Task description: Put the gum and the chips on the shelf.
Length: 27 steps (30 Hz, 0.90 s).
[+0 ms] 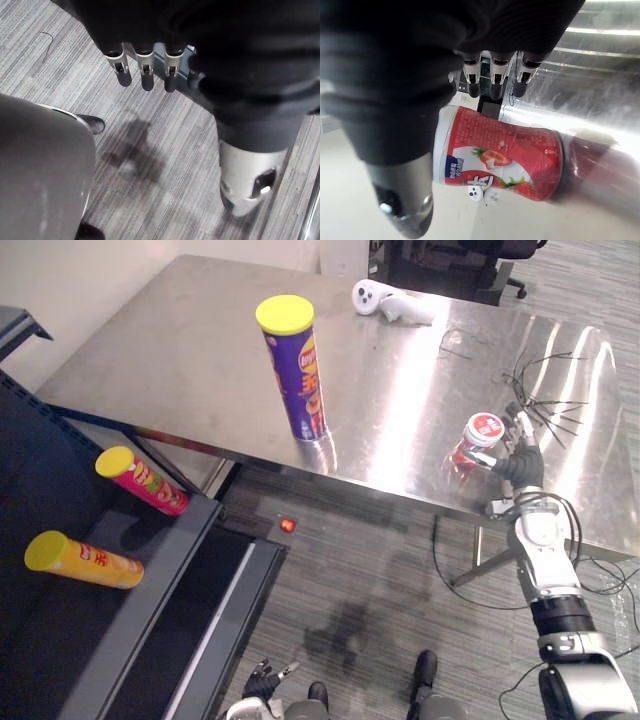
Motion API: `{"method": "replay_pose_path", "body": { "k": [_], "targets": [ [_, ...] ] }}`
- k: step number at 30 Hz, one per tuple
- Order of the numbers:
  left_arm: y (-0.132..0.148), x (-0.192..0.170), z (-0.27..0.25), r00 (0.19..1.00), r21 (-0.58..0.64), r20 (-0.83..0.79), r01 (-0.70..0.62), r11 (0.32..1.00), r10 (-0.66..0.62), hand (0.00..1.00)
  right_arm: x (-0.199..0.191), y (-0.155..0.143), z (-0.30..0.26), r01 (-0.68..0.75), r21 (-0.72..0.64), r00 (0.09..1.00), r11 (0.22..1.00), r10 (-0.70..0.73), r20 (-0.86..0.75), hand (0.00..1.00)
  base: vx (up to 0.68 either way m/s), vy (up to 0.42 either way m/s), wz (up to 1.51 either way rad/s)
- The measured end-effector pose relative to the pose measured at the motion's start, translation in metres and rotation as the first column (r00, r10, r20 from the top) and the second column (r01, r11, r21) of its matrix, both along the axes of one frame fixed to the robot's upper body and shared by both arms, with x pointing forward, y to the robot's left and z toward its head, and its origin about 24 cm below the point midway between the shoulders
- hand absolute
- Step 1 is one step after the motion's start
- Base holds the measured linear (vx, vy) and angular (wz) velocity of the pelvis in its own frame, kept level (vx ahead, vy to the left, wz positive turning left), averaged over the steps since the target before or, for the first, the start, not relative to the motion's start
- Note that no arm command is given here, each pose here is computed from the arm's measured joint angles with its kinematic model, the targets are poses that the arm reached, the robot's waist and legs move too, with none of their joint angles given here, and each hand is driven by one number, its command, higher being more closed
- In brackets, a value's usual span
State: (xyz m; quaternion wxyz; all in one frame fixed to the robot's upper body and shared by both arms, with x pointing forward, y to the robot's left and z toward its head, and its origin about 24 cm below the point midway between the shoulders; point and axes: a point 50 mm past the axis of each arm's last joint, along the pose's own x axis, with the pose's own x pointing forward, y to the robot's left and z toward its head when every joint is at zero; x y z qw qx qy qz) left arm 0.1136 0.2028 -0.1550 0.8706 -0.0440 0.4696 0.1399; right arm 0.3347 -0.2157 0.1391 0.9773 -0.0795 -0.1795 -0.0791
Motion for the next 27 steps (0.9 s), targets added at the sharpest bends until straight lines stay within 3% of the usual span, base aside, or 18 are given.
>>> {"method": "replay_pose_path", "body": {
  "k": [27],
  "targets": [
    [0.001, 0.007, 0.003, 1.0, 0.022, 0.024, -0.015, 1.0, 0.015, 0.0, 0.006, 0.011, 0.013, -0.002, 0.048, 0.999, 0.999, 0.0, 0.044, 1.0, 0.0, -0.009, 0.03]
  ]
}}
